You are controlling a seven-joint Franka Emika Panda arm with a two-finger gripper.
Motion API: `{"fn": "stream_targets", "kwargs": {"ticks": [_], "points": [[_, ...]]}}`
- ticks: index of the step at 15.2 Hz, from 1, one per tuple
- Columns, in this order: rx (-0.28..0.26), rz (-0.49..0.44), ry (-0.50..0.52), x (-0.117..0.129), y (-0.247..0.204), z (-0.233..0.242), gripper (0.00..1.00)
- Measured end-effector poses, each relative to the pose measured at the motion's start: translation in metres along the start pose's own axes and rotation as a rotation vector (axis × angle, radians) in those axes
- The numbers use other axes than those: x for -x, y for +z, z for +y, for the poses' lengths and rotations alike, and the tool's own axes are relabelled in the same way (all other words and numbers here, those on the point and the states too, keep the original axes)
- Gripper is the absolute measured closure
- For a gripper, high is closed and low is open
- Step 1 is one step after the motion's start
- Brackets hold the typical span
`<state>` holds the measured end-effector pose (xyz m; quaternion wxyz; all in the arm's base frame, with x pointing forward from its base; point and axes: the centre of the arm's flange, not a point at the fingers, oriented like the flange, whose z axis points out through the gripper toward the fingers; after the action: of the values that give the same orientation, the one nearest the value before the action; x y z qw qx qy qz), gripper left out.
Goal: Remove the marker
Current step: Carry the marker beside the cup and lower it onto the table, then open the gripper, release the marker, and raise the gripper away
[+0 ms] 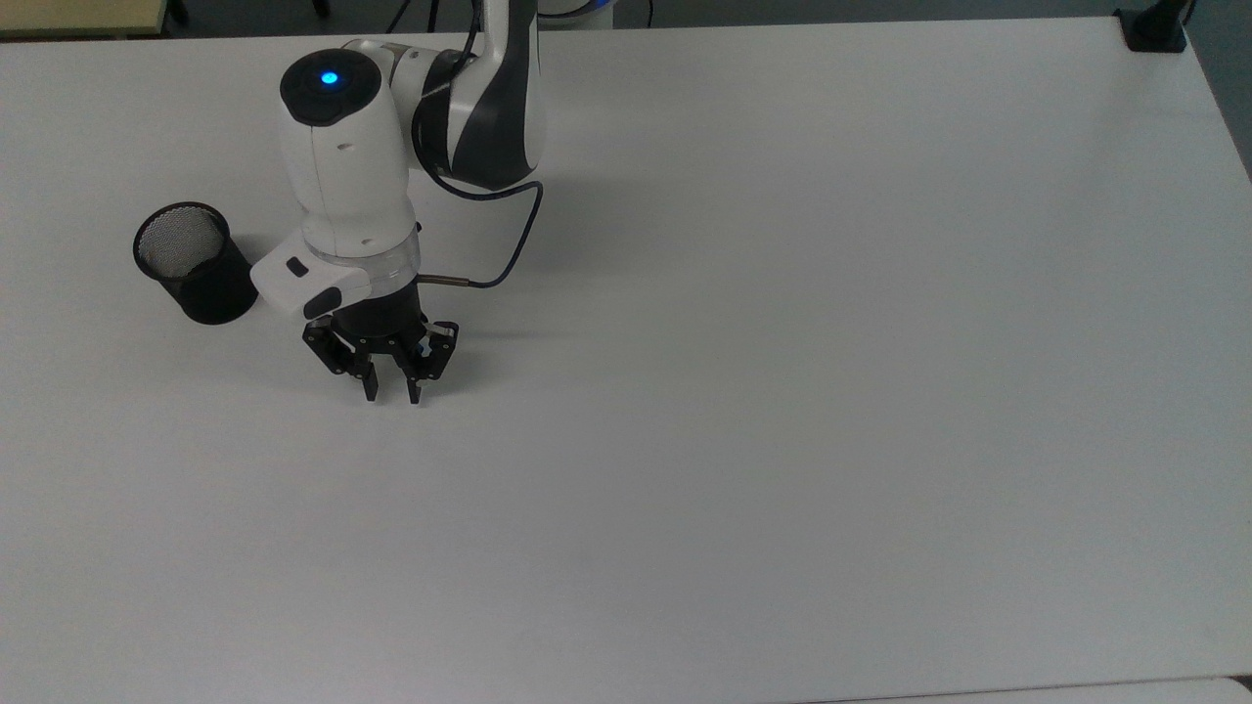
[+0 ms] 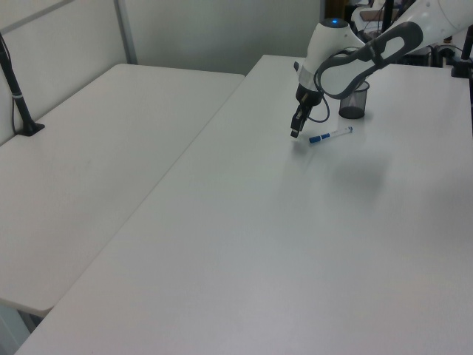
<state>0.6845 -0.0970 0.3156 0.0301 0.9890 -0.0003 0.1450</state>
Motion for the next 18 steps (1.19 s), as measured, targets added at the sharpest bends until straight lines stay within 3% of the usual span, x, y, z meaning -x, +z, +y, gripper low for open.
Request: {"fn": "stream_targets", "kwargs": {"ticks": [4, 6, 8, 14, 18], "points": [[0.005, 0.041, 0.012, -0.01, -0.023, 0.007, 0.18], [0.005, 0.049, 0.031, -0.015, -0.048, 0.012, 0.15], [-0.005, 0.028, 0.049, -0.017, -0.088, 0.019, 0.01], [-0.064, -0.074, 0.074, 0.006, -0.245, 0.025, 0.0], [-0.09, -0.18, 0.129, 0.024, -0.307, 0.021, 0.0]]}}
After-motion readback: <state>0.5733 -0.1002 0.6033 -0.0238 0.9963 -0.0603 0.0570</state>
